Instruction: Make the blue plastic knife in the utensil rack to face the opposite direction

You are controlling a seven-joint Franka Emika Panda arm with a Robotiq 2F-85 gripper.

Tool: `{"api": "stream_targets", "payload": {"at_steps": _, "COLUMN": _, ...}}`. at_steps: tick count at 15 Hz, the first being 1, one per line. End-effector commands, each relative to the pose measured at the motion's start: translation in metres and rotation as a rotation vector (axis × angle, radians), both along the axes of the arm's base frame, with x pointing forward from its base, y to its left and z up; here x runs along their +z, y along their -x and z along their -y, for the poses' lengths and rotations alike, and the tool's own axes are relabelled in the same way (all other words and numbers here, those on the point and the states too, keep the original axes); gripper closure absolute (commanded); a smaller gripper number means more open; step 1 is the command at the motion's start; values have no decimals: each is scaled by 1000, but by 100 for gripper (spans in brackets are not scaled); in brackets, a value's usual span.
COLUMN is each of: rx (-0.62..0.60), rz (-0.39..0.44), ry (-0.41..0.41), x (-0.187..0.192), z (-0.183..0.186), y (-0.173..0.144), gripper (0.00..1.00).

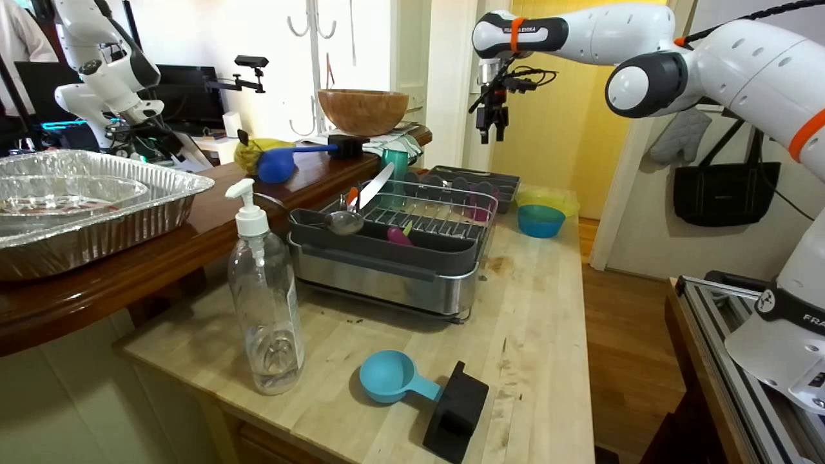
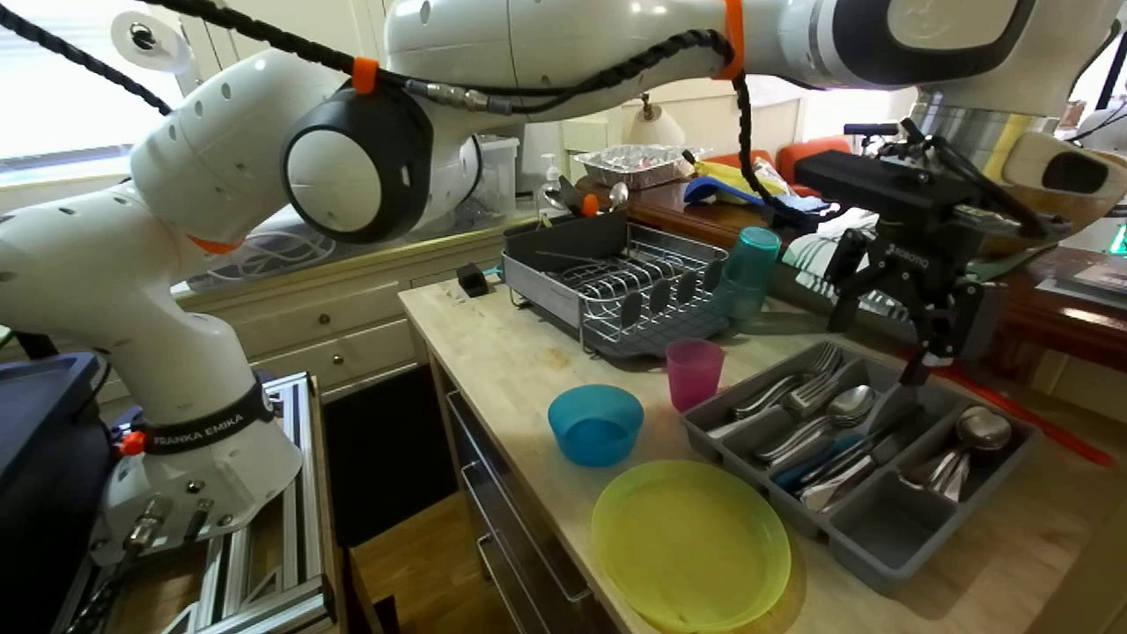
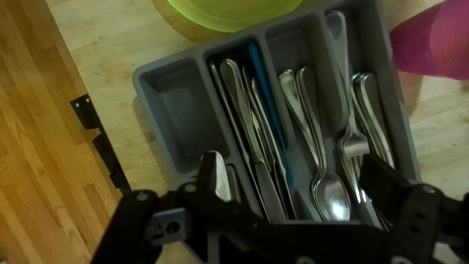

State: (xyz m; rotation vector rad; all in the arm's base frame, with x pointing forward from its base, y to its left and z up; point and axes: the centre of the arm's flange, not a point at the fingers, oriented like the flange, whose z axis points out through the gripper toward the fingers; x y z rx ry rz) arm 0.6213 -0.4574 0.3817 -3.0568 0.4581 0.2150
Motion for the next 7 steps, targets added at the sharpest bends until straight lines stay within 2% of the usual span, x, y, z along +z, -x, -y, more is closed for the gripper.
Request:
{"api": "stream_targets", "payload": {"at_steps": 1, "rx": -4, "rz": -1, "ry": 0, "x": 2, "z": 0, "y": 0, "gripper": 0}}
{"api": "stream_targets", "payload": {"at_steps": 7, "rx": -8, "rz": -4, "ry": -2, "x": 1, "z": -1, "y": 1, "gripper": 0}}
